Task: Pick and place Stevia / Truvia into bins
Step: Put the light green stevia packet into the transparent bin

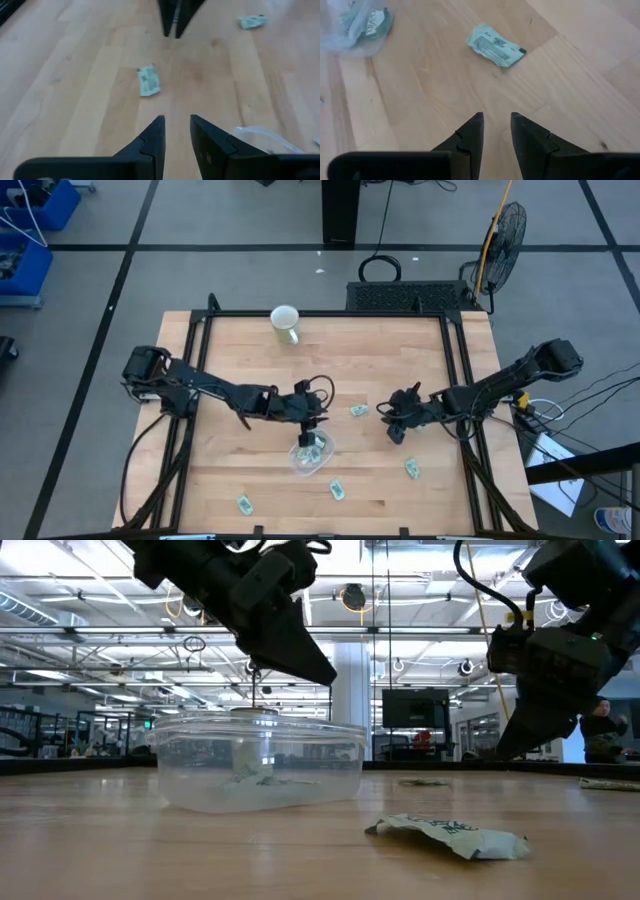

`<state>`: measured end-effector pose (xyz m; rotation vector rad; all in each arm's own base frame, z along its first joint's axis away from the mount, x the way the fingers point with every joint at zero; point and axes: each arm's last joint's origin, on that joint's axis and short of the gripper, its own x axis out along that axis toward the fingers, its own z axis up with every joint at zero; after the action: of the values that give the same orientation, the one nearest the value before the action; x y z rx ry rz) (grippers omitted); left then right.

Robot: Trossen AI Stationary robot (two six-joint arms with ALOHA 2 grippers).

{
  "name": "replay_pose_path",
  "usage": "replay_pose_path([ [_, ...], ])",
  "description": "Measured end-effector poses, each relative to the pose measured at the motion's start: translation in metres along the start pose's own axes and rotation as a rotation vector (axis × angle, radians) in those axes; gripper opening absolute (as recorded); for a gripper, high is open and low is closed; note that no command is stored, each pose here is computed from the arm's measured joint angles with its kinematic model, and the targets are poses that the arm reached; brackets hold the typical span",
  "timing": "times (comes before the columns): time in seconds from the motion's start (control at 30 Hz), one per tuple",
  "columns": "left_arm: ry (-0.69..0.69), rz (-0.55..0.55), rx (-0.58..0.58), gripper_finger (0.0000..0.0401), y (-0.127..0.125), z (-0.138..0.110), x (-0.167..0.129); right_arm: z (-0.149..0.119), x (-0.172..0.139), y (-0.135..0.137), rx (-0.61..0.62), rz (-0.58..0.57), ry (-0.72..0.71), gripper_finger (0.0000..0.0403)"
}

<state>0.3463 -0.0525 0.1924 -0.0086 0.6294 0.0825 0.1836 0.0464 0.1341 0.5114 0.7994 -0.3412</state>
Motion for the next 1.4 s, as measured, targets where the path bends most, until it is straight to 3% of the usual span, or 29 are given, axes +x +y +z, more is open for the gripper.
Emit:
replay_pose_path([
  [0.17,0.008,0.017,-0.060,0.0097,0.009,-0.003,0.009,0.002,0.000,0.000,-0.012,-0.009,-0.030,0.0093],
  [0.3,-0.007,0.019,-0.053,0.0097,0.010,-0.006,0.019,0.012,0.000,0.002,-0.030,-0.071,-0.200,0.0093],
  [0.47,-0.024,-0.007,-0.058,0.0097,0.008,-0.008,0.025,0.016,0.005,0.012,-0.100,-0.013,-0.265,0.0100],
  [0.8,-0.081,-0.037,-0.068,0.0097,0.007,-0.001,0.024,0.005,0.031,0.011,-0.262,-0.070,-0.207,0.0137],
  [1.1,-0.092,-0.038,-0.082,0.0097,0.007,0.000,0.024,-0.001,0.052,0.011,-0.390,-0.084,-0.204,0.0136],
  [1.4,-0.095,-0.038,-0.083,0.0097,0.007,0.000,0.024,-0.003,0.059,0.006,-0.381,-0.138,-0.198,0.0133],
])
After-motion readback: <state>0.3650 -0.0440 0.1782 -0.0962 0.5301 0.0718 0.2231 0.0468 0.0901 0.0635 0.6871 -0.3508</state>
